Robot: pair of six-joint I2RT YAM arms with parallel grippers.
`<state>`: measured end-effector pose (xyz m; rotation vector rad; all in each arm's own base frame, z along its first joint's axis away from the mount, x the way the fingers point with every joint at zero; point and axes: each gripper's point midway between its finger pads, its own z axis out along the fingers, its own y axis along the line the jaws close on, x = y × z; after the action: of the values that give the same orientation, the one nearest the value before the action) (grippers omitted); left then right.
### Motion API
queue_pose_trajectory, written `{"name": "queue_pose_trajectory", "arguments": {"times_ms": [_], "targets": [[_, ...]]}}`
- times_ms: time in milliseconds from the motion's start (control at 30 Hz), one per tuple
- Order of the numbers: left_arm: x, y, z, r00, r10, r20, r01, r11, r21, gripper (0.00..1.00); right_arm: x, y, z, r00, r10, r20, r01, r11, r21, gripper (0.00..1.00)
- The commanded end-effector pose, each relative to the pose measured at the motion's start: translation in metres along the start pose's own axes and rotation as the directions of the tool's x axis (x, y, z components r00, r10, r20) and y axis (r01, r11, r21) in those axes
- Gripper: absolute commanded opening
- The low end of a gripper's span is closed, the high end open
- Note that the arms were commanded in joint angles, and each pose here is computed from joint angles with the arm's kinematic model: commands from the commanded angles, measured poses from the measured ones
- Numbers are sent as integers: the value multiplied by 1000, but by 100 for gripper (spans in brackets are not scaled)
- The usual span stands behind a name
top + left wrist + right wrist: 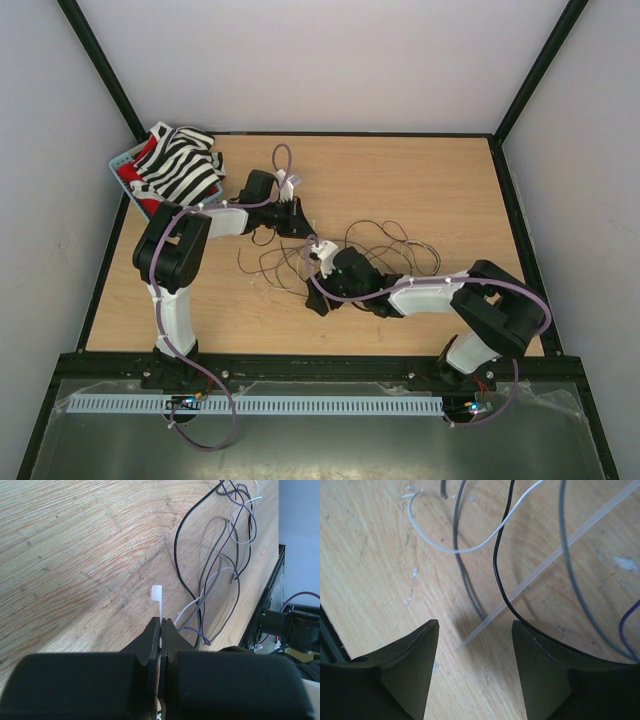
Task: Zip-tie the wires
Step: Tie the cable at the center of the board.
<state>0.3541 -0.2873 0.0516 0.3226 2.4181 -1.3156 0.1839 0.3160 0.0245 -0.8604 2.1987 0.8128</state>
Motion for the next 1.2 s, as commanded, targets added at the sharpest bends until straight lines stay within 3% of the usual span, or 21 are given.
{"name": "queue_pose_trajectory", "arguments": {"times_ms": [0, 267, 433, 867, 1067, 1167], "targets": [[-1, -2, 1, 1000, 3, -10, -3, 1000, 11, 0, 13, -26, 9, 998, 47, -41, -43, 994, 101, 71], [-1, -4, 1, 1000, 5, -11, -5, 1000, 14, 0, 0, -32, 26, 998, 51, -31, -47, 992, 121, 69], [-1, -5, 1, 1000, 9, -11, -9, 1000, 16, 0, 8, -35, 26, 997, 56, -50, -50, 990, 129, 62], [-3, -10, -1, 1000, 15, -9, -14, 999, 28, 0, 25, -35, 25, 992, 78, -95, -65, 990, 127, 22], [-5, -15, -4, 999, 44, -2, -44, 998, 39, 0, 17, -34, 8, 995, 78, -57, -70, 989, 134, 1], [-7, -19, -6, 998, 69, 7, -69, 997, 42, 0, 10, -32, -2, 996, 82, -42, -76, 988, 131, 0]]}}
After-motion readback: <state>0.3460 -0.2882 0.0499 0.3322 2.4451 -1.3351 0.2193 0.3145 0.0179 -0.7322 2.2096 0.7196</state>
